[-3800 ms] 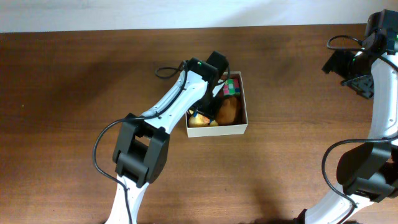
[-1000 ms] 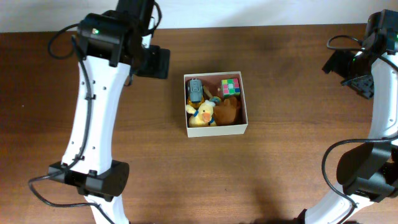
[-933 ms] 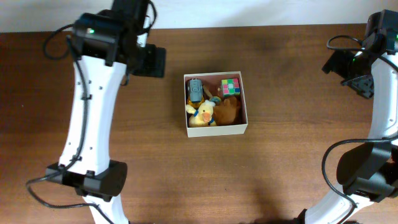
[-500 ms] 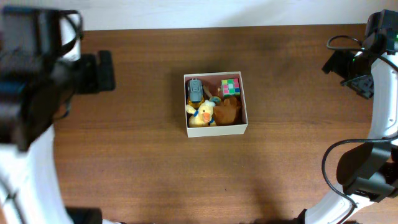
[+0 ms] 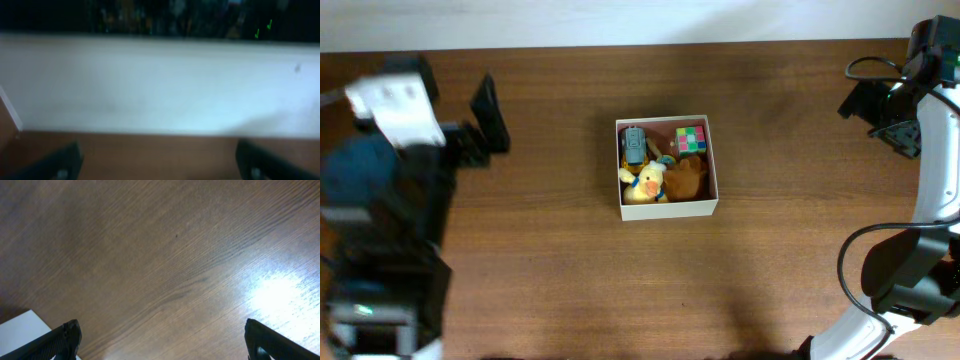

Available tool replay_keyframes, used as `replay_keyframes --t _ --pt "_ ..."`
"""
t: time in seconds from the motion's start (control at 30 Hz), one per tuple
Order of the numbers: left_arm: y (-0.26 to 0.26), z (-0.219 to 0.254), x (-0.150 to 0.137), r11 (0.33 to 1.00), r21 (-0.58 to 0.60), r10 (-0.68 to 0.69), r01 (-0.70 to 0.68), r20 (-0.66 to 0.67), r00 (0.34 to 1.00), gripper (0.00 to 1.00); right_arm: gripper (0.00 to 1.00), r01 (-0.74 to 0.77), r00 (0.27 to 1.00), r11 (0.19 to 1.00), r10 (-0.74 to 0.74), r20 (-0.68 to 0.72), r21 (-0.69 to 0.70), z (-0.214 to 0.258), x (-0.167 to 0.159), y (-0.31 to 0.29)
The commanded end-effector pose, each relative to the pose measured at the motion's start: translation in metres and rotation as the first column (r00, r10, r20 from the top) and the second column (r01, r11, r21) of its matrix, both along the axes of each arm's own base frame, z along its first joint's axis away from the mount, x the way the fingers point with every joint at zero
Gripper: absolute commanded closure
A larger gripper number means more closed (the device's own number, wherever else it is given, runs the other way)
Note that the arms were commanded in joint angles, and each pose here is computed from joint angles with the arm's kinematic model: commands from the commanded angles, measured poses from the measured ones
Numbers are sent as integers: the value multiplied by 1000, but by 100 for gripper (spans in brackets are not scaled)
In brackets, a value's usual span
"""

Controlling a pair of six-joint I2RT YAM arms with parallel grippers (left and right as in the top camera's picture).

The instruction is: Pack container

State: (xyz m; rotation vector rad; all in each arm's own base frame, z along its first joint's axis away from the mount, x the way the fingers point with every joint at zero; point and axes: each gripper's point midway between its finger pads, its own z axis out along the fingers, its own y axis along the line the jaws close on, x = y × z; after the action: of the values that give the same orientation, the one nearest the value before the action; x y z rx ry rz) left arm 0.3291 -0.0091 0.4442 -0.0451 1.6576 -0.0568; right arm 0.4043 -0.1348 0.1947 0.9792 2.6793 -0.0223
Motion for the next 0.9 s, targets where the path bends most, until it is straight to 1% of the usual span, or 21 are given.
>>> replay_keyframes --t 0.0,0.1,0.23,0.43,0.67,0.87 --pt "-11 -56 -13 997 10 -80 79 48 996 1 1 11 1000 1000 -12 -7 -8 -2 -1 -3" --pt "-10 -110 -29 997 11 -79 79 69 994 1 2 11 1000 1000 -12 -7 -8 -2 -1 -3" --pt "-10 -159 -49 997 12 -79 78 81 994 1 1 11 1000 1000 -12 -7 -8 -2 -1 -3" --pt "-8 -186 -70 997 17 -76 74 190 979 1 1 11 1000 1000 -12 -7 -8 -2 -1 -3" --pt "-8 -223 -80 997 17 -77 75 209 975 1 1 11 1000 1000 -12 -7 -8 -2 -1 -3" --pt "-8 -232 -85 997 19 -77 75 217 973 1 1 11 1000 1000 -12 -7 -8 -2 -1 -3"
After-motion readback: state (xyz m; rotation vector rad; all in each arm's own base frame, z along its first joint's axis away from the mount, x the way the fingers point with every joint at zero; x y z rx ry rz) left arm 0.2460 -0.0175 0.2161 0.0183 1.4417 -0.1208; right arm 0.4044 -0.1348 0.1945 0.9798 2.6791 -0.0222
